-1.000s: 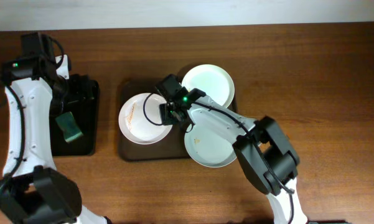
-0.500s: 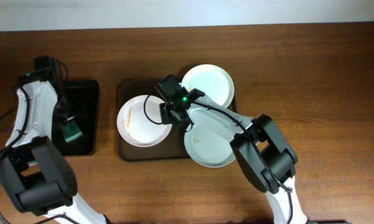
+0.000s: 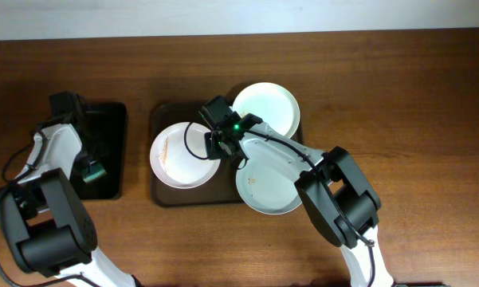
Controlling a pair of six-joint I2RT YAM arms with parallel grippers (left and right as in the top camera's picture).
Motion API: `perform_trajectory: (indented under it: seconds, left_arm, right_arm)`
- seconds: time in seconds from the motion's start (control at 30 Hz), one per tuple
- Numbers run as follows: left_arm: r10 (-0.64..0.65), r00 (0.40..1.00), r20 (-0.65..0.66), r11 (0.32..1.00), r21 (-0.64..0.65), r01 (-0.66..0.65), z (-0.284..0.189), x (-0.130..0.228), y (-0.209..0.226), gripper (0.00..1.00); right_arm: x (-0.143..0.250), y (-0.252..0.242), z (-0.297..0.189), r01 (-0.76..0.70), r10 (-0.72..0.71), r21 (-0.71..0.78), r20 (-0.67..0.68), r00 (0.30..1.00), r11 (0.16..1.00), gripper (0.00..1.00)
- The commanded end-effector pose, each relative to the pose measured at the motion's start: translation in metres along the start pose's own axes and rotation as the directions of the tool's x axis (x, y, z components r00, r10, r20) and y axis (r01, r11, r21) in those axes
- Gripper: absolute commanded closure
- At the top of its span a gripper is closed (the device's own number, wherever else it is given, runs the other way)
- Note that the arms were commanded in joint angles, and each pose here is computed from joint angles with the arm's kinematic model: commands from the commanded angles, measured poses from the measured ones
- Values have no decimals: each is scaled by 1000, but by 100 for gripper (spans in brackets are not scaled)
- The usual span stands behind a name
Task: Clean dirty plates on tray and stack at the side
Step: 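Scrub the left white plate with the held sponge using the left gripper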
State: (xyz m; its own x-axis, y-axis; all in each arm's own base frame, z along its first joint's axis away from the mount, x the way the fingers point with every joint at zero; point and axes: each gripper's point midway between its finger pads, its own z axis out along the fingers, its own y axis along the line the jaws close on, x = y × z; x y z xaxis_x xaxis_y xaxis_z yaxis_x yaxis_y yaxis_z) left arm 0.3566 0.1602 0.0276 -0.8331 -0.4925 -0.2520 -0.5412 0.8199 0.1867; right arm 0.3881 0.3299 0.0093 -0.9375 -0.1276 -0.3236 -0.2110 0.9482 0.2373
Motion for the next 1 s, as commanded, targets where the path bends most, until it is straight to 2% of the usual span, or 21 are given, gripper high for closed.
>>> perform_trajectory:
  seconds: [0.0,0.07,0.13,0.27,0.37,0.5,0.63,0.97]
  left_arm:
    - [13,999,-29,1000,-18,-13,16,17,3,63]
    - [10,1000,-23,1000,-17,-11,21,20,3,75]
    - [7,1000,-8,1000,-14,-7,22,17,2,99]
    - [24,1000,2,1000,15,-24,12,12,-7,99]
    - [121,991,52,974,185,-128,-49,-7,-30,99]
    - [189,979,77,933,298,-203,-98,-3,-39,99]
    - [204,976,74,922,320,-217,-100,0,-42,99]
    - [218,974,69,919,323,-228,-97,1,-48,99]
  right_arm:
    - [11,-4,13,7,-6,20,-37,999,1000,95]
    - [11,-4,13,7,-6,20,-37,999,1000,94]
    - [12,-4,13,11,-10,22,-41,999,1000,94]
    - [13,-5,12,11,-10,23,-45,999,1000,94]
    - [13,-3,11,9,-8,13,-49,999,1000,95]
    - [4,-6,0,-19,16,-51,-62,998,999,95]
    - [6,-14,-2,-55,47,-75,-104,994,996,94]
    - [7,-14,-2,-55,47,-73,-107,993,996,94]
